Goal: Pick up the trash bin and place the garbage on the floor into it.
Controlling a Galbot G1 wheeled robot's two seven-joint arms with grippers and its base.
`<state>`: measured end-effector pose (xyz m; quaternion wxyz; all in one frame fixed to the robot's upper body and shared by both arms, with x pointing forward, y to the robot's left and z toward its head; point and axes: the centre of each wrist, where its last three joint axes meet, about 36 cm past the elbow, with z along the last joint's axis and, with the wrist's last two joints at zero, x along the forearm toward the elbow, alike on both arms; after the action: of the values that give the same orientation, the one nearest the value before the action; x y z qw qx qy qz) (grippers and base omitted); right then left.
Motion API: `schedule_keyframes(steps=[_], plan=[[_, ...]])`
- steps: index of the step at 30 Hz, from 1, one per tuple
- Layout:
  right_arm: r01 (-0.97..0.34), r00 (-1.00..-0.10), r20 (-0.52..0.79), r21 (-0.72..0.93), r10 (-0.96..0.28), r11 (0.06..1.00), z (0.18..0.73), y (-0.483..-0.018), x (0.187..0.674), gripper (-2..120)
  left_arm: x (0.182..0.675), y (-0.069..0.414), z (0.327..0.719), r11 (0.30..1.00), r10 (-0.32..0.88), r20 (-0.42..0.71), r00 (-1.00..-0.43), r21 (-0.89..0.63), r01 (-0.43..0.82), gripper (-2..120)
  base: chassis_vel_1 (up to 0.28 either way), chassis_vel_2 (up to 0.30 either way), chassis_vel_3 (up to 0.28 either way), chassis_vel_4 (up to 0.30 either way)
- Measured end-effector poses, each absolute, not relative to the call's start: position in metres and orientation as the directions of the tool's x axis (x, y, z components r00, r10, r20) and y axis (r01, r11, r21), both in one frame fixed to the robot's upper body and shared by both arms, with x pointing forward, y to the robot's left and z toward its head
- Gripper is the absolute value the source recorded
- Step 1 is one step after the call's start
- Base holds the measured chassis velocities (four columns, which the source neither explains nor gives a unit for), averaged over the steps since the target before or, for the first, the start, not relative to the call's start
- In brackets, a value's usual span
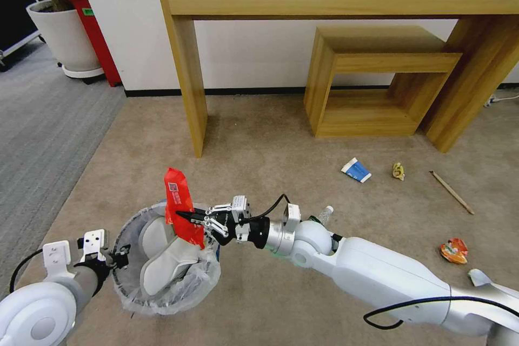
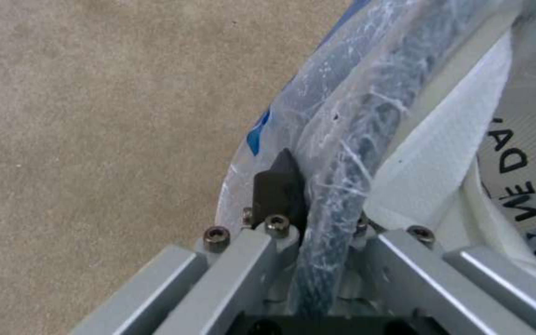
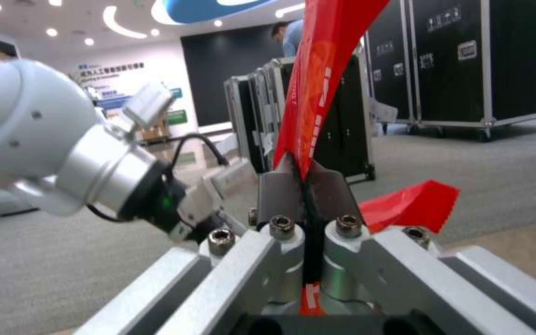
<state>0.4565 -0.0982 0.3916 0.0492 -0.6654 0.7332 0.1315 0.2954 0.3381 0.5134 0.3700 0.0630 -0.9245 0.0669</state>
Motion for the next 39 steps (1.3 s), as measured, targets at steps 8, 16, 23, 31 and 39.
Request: schedule_keyframes(steps=[8, 16, 23, 31, 39], plan=[[-0.989, -0.109, -0.241, 0.123, -0.964, 0.081, 0.381, -0.094, 0.457, 0, 0.294, 0.335, 0.514, 0.983, -0.063, 0.696, -0.715, -0.08, -0.164, 0, 0.0, 0.0, 0.0, 0.0], [-0.99, -0.089, -0.242, 0.126, -0.966, 0.06, 0.376, -0.061, 0.459, 0, 0.29, 0.328, 0.519, 0.984, -0.042, 0.699, -0.714, -0.094, -0.15, 0, 0.0, 0.0, 0.0, 0.0], [-0.992, -0.062, -0.242, 0.123, -0.968, 0.032, 0.37, -0.028, 0.46, 0, 0.287, 0.325, 0.522, 0.986, -0.032, 0.701, -0.712, -0.097, -0.139, 0, 0.0, 0.0, 0.0, 0.0], [-0.997, -0.068, -0.196, 0.056, -0.978, 0.058, 0.357, -0.016, 0.465, 0, 0.285, 0.323, 0.524, 0.986, -0.031, 0.703, -0.711, -0.096, -0.139, 0, 0.0, 0.0, 0.0, 0.0], [-0.996, -0.065, -0.124, -0.055, -0.99, 0.072, 0.36, -0.022, 0.477, 0, 0.286, 0.322, 0.527, 0.987, -0.033, 0.7, -0.713, -0.09, -0.133, 0, 0.0, 0.0, 0.0, 0.0]])
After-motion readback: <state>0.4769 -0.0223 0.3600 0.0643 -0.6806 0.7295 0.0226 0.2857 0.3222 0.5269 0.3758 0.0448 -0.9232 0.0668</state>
